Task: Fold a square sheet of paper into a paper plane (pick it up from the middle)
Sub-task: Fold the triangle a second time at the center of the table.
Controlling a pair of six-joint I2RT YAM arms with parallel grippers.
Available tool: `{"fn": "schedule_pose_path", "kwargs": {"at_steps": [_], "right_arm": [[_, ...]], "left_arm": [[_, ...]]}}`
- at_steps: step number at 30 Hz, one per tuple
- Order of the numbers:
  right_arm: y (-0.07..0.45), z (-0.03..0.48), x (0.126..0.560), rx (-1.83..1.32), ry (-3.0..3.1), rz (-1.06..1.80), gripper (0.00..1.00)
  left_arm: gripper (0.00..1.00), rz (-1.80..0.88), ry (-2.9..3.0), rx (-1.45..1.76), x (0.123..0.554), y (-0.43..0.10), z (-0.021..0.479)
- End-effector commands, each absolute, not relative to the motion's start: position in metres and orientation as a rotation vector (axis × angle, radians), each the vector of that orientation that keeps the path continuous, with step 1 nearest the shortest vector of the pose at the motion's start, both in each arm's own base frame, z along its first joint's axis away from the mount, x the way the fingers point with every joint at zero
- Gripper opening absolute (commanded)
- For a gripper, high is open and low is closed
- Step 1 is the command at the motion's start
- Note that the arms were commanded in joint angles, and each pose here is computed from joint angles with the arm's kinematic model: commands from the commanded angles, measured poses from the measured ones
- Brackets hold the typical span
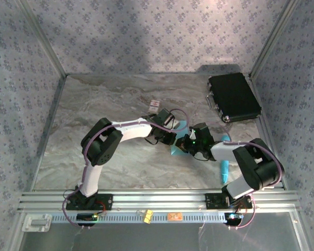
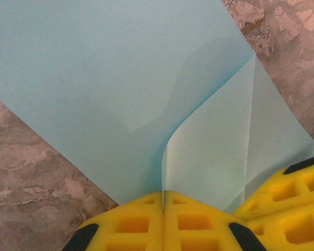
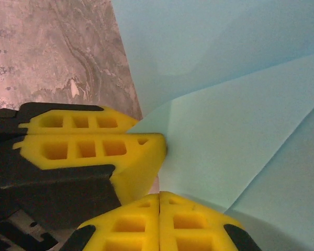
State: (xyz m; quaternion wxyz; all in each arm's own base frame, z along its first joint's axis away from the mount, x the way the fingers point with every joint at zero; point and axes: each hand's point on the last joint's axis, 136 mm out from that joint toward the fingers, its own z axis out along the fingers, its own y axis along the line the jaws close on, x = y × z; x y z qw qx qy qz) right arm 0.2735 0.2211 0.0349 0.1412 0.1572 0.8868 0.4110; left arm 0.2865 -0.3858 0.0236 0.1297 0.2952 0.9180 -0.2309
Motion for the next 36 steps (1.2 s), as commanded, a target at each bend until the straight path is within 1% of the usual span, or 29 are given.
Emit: {"fn": "schedule_pose_path", "kwargs": {"at_steps": [1, 5, 9, 14, 16, 20, 24, 27, 30, 34, 36], "right_arm": [[0.223, 0.025, 0.274, 0.477, 2.593, 1.167, 0.06], [0.213, 0.004, 0.265, 0.535, 2.636, 1.117, 0.06], [0.212, 0.012, 0.266, 0.537, 2.616, 1.141, 0.06], [0.202, 0.04, 0.285, 0.535, 2.549, 1.127, 0.07], [0.194, 0.041, 0.293, 0.558, 2.537, 1.11, 0.07], [0.193, 0.04, 0.309, 0.592, 2.503, 1.188, 0.07], [0.197, 0.033, 0.313, 0.599, 2.519, 1.205, 0.06], [0.191, 0.013, 0.302, 0.629, 2.609, 1.105, 0.06], [0.173, -0.011, 0.286, 0.705, 2.671, 0.989, 0.05], [0.165, -0.022, 0.276, 0.742, 2.672, 0.981, 0.05], [0.167, -0.021, 0.276, 0.735, 2.674, 0.985, 0.05]], "left_arm": [[0.07, -0.578, 2.785, 0.879, 0.273, -0.365, -0.003], [0.07, -0.579, 2.784, 0.88, 0.273, -0.365, -0.003], [0.07, -0.575, 2.783, 0.883, 0.273, -0.364, -0.003], [0.06, -0.566, 2.785, 0.887, 0.273, -0.363, -0.003], [0.07, -0.566, 2.785, 0.888, 0.273, -0.363, -0.003], [0.07, -0.569, 2.785, 0.888, 0.273, -0.363, -0.003], [0.07, -0.566, 2.784, 0.886, 0.274, -0.363, -0.003], [0.07, -0.568, 2.785, 0.887, 0.273, -0.364, -0.004], [0.07, -0.573, 2.782, 0.886, 0.273, -0.364, -0.001], [0.13, -0.577, 2.757, 0.872, 0.276, -0.364, 0.011], [0.22, -0.566, 2.748, 0.843, 0.279, -0.364, 0.021]]}}
